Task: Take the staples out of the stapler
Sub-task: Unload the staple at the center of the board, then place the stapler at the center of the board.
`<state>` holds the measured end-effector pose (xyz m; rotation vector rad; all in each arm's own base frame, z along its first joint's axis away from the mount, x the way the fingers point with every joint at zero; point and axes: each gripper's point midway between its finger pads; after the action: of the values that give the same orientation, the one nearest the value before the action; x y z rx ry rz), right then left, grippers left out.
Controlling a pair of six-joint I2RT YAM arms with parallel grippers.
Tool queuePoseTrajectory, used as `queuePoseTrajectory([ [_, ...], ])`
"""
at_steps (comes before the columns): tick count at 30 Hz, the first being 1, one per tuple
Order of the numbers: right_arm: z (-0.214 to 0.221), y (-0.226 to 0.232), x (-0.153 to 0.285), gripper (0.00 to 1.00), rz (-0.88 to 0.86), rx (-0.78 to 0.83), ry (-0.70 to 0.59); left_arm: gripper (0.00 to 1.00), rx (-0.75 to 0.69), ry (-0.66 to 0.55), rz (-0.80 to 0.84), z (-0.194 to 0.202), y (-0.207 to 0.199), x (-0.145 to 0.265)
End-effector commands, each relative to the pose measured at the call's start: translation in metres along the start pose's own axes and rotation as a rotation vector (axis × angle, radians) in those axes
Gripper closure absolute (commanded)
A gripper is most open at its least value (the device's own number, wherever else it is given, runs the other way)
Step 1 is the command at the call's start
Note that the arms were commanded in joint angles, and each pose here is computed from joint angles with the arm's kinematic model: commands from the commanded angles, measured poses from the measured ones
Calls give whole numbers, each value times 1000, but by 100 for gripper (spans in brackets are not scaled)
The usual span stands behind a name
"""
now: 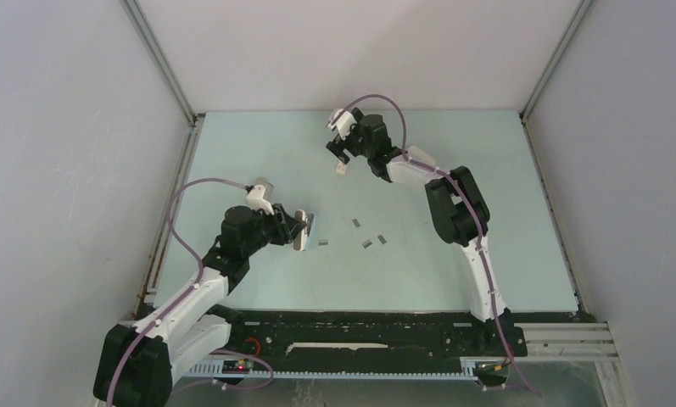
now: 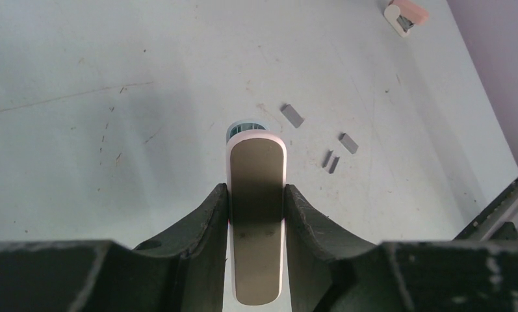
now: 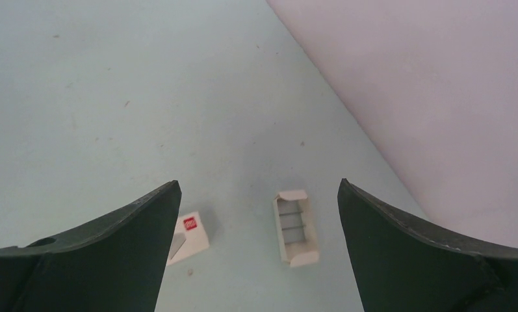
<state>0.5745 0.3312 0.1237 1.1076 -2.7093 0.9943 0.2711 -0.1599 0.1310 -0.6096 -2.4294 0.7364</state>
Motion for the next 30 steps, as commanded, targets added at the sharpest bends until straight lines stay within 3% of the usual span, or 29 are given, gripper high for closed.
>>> queuePoseTrajectory([
  [1, -10, -12, -19, 0, 49, 77, -13, 100, -69, -129, 41, -21, -3, -1],
  [18, 19, -7, -45, 0, 56, 97, 88, 100, -92, -165, 53, -28, -8, 5],
  [30, 8, -14, -39, 0, 42, 42, 71, 100, -95, -168, 62, -29, -9, 5],
])
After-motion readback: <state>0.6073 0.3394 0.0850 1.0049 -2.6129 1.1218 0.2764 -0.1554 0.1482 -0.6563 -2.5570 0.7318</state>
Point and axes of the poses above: each gripper's point midway between its finger pads, its own x axis back along the fingers, its own y axis along the line the jaws close on, z = x × y, and after that the axes turned 9 degrees about x, right-handed
